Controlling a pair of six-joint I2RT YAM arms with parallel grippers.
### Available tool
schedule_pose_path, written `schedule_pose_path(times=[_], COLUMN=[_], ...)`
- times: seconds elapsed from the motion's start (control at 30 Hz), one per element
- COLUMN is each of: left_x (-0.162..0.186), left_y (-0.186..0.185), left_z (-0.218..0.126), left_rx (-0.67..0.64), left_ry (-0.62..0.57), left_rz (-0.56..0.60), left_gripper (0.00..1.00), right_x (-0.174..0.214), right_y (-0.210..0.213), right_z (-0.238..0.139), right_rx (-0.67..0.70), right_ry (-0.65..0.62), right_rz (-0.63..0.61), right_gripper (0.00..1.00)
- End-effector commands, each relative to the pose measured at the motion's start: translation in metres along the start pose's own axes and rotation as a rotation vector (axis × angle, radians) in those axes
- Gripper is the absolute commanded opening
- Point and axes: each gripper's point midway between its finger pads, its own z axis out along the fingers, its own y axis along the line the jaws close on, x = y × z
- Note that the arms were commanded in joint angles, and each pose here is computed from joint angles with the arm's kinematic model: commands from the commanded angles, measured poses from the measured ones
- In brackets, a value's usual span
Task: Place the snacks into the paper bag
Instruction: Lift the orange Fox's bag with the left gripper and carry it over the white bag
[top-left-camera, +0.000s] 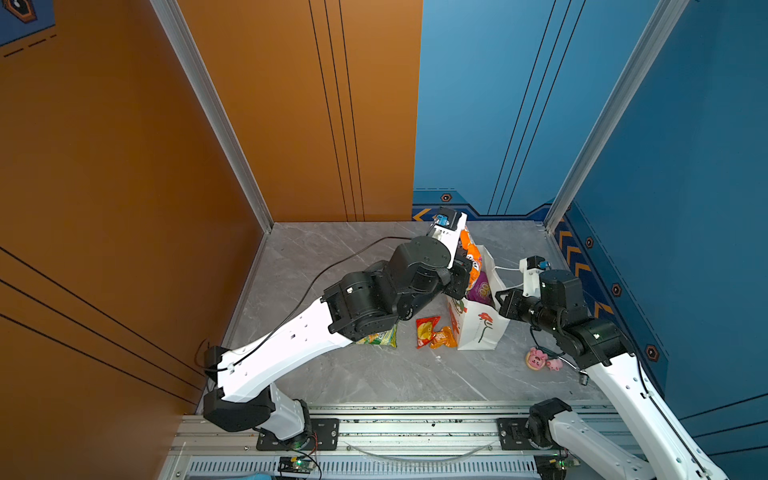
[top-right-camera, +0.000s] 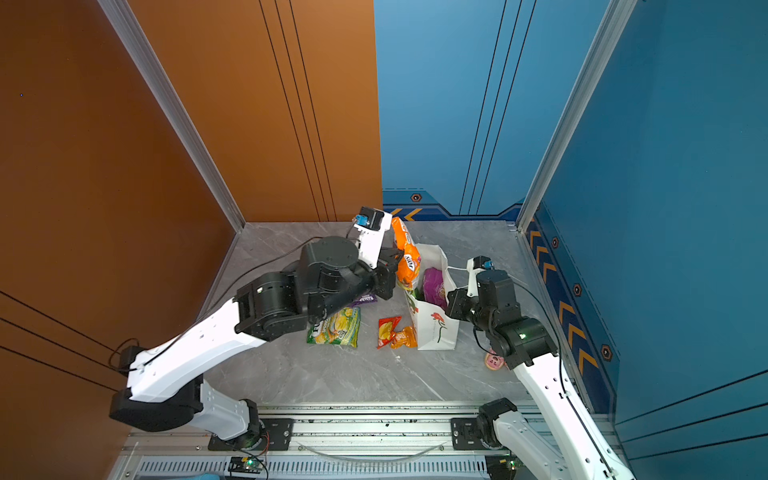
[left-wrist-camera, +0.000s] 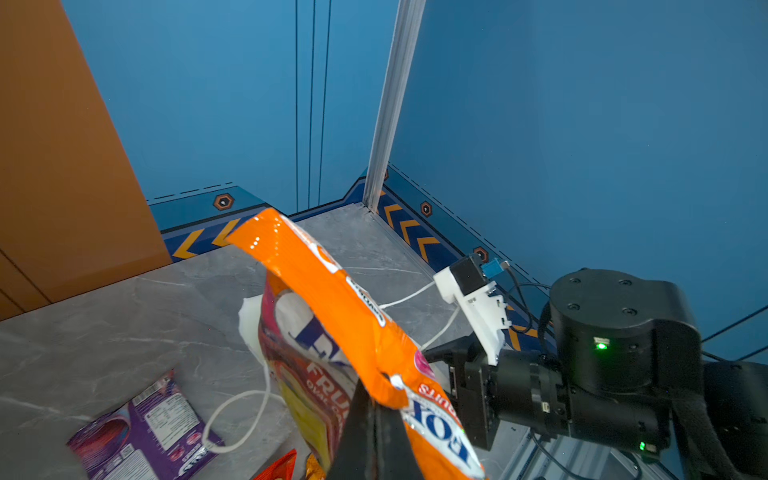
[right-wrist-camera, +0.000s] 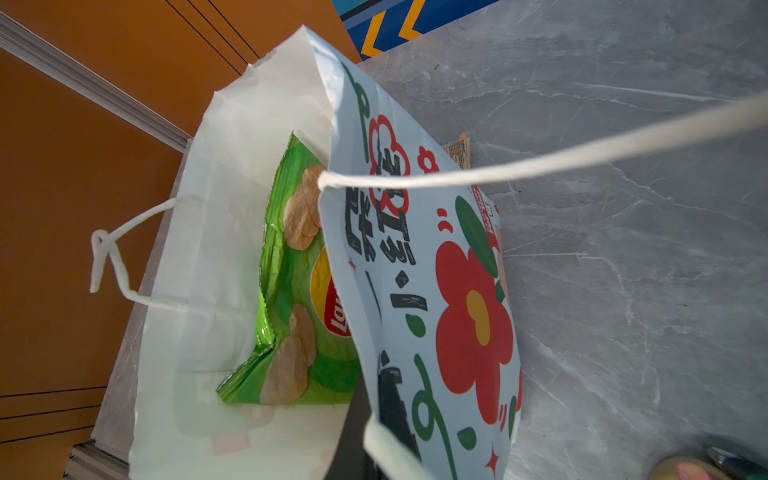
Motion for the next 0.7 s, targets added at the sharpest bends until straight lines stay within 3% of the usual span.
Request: schedule_pose_path(times=[0.0, 0.3, 0.67], left_x=[-0.025, -0.011, 0.006], left_y=[-0.018, -0.033, -0.020], left_z=[0.005, 0.050, 0.092], left_rx=[0.090, 0.148, 0.145], left_ry=[-0.058, -0.008, 0.052], left_rz=[-0.041, -0.081, -0.116], left_gripper=[0.00, 0.00, 0.00], right_x=[-0.016, -0.017, -0.013], right_y=[0.007, 0.007, -0.007], right_z=[-0.009, -0.011, -0.010], right_rx=[-0.032, -0.098, -0.097], right_ry=[-0.032, -0.028, -0.027], right_rz=[0.019, 0.088, 0.199], right_gripper=[0.00, 0.00, 0.00])
